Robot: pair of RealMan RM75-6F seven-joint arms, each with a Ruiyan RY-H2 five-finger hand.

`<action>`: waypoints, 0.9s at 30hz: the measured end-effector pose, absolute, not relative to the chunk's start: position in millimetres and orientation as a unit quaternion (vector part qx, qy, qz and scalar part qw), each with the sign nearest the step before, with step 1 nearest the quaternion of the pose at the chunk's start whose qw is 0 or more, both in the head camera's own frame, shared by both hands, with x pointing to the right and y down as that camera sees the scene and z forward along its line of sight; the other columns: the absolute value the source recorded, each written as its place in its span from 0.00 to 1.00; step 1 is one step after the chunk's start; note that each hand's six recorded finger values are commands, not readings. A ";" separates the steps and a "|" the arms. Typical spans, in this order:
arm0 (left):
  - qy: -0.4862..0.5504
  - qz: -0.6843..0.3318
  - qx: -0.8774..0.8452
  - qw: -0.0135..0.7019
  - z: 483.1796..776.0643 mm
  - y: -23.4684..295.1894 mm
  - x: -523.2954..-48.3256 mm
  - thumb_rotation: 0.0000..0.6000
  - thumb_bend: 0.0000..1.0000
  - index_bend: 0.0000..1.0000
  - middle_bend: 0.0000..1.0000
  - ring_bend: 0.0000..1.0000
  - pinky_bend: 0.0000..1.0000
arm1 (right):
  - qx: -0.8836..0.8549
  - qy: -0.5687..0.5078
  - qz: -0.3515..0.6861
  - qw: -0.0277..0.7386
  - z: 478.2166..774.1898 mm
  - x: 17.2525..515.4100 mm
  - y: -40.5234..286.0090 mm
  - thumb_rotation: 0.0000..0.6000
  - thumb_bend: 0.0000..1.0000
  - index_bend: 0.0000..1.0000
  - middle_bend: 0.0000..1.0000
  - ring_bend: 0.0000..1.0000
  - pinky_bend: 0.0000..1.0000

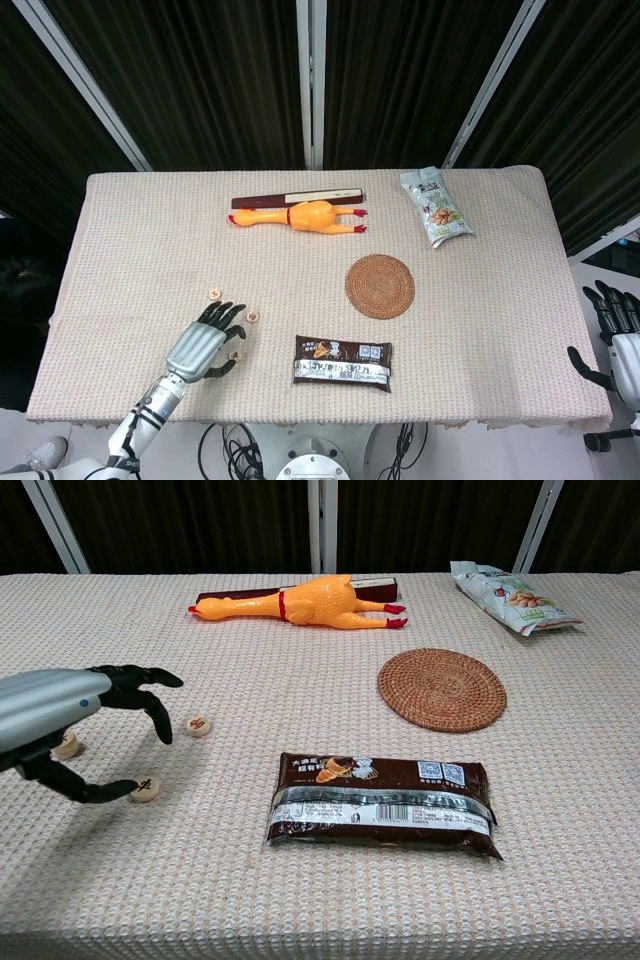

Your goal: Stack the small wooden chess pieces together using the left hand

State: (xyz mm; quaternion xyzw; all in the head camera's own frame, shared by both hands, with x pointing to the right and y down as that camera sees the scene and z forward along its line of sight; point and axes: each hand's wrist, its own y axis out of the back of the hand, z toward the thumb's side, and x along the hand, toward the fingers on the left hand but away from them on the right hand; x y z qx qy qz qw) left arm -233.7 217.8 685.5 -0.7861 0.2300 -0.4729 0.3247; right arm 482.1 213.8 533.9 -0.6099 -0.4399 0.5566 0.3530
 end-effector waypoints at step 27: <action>0.210 -0.495 -0.776 0.329 703.7 225.9 -236.7 1.00 0.28 0.45 0.04 0.00 0.00 | -0.609 -0.441 0.557 0.352 533.1 483.4 213.2 1.00 0.26 0.00 0.00 0.00 0.00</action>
